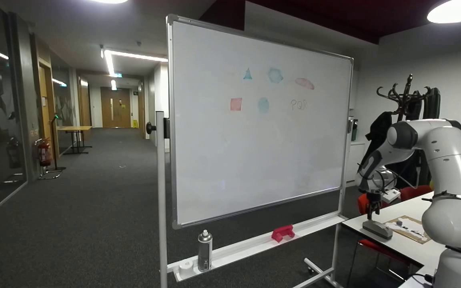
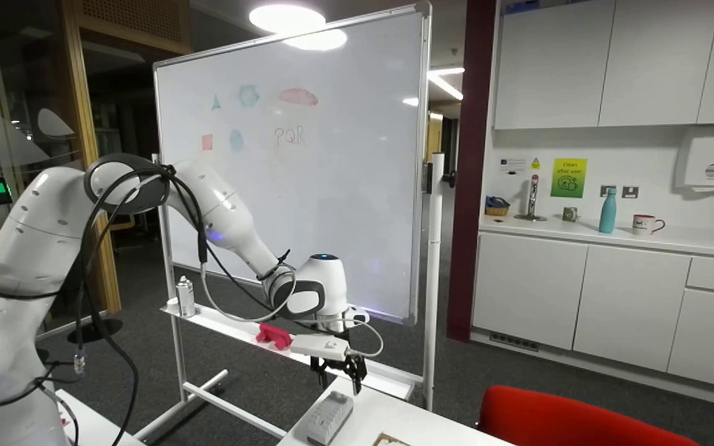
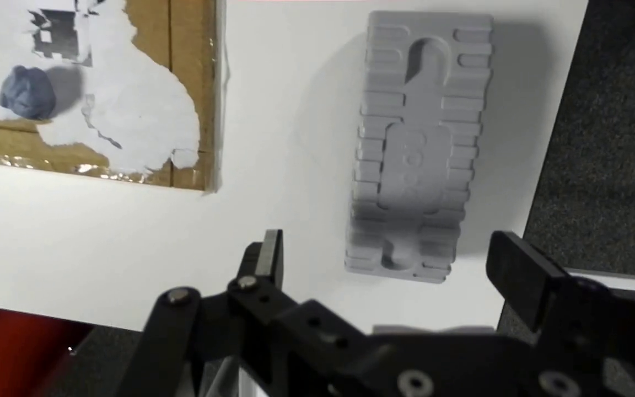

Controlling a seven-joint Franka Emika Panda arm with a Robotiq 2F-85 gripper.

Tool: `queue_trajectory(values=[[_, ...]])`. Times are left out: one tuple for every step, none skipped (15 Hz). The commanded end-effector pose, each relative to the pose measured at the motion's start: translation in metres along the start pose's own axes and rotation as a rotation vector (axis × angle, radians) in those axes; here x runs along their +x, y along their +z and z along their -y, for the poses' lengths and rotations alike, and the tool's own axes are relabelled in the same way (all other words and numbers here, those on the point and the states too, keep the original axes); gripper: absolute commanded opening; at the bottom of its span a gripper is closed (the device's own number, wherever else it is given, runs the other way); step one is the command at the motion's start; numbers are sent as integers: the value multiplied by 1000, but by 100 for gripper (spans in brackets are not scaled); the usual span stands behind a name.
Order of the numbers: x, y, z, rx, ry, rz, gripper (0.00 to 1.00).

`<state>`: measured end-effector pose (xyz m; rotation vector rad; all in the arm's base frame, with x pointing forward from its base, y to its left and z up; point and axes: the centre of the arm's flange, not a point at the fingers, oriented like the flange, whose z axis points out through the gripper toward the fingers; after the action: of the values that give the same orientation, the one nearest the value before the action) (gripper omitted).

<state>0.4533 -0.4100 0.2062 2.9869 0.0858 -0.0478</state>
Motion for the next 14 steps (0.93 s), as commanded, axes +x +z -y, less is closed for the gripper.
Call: queue_trajectory(values=[[-12,2,23,20,-34,-90,100],[-13,4,29,34,-41,-98,100],[-12,7,32,49,-45,-106,100],[-12,9,36,67,-53,-107,100],[-13,10,37,87,-54,-103,100],[-14,10,37,103,-52,-97,100],[-15,10,35,108,-43,-91,100],[-17,7,30,110,-28,-92,100],[-18,5,26,107,-12,-95,100],[-22,2,22,103,-1,-98,100],[-23,0,20,97,6,-97,100],[-25,-3,20,88,7,-95,100],[-27,-6,20,81,10,-95,100],[-28,-12,21,72,12,-100,100]])
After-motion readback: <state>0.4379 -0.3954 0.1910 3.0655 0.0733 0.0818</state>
